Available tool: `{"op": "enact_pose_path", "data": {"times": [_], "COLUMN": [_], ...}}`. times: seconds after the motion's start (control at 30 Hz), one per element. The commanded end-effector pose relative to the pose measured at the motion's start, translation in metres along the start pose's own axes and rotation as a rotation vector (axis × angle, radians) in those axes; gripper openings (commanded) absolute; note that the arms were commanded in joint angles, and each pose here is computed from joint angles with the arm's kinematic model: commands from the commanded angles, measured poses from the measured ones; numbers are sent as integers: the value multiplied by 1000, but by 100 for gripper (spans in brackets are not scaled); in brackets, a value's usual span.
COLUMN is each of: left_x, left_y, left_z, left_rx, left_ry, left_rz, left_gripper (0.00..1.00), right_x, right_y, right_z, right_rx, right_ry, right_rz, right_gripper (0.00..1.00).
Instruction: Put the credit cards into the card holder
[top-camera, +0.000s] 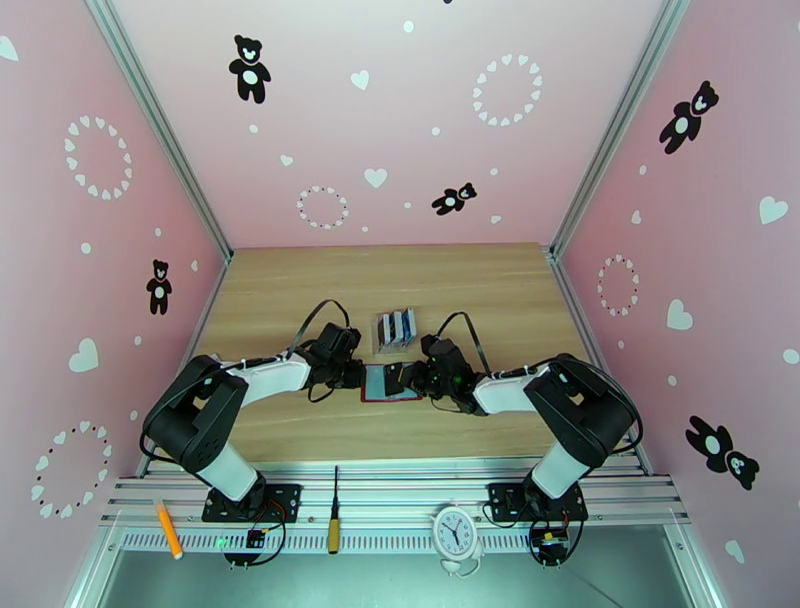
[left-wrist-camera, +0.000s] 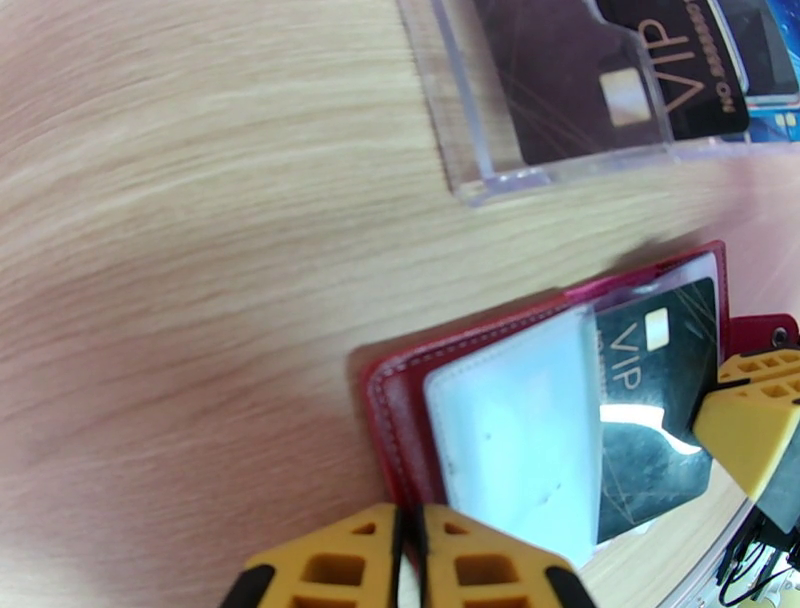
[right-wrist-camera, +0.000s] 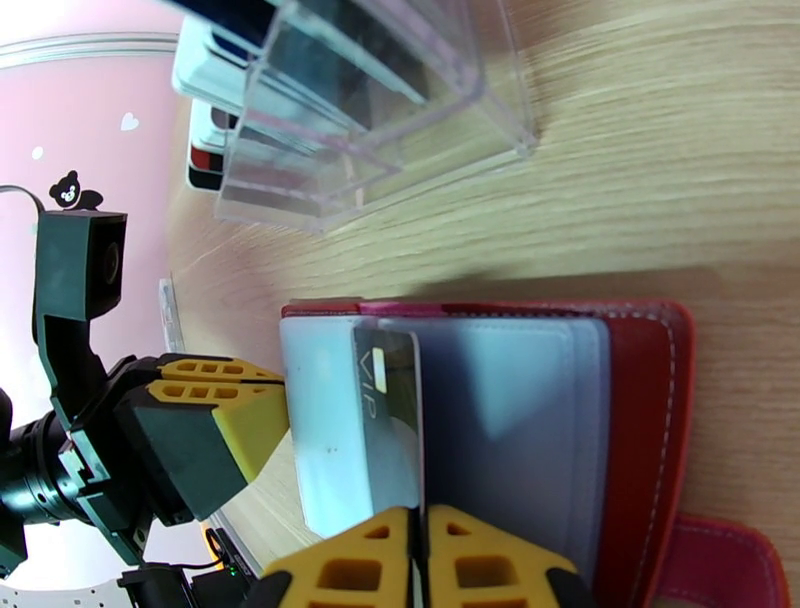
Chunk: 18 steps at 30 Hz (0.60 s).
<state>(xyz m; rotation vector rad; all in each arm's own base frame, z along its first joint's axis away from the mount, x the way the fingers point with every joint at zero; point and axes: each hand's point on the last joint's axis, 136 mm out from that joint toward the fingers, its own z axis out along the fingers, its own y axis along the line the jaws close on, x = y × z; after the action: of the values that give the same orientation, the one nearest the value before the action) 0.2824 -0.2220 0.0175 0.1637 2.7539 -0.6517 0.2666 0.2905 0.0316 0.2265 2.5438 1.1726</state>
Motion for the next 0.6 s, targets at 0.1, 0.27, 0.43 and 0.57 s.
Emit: {"op": "enact_pose_path", "data": {"times": [0.1,0.27,0.43,0.57], "left_x": [0,0,1,1], "left_y": [-7,-6,-6,-6], "left_z": [3,4,4,4], "left_rx": [15,12,7,7], "left_ry": [21,22,26,27], "left_rz": [-4,-5,-6,-5], "left_gripper": [15,15,15,15], "right_x": [16,19,17,13], "right_y": [-17,-16,-14,-10], "right_z": [5,7,4,0], "right_rx": [69,79,100,129], "right_ry": [49,65,67,75], "right_rz": [8,-6,-30,-65], "right_gripper": [12,13,21,24]}}
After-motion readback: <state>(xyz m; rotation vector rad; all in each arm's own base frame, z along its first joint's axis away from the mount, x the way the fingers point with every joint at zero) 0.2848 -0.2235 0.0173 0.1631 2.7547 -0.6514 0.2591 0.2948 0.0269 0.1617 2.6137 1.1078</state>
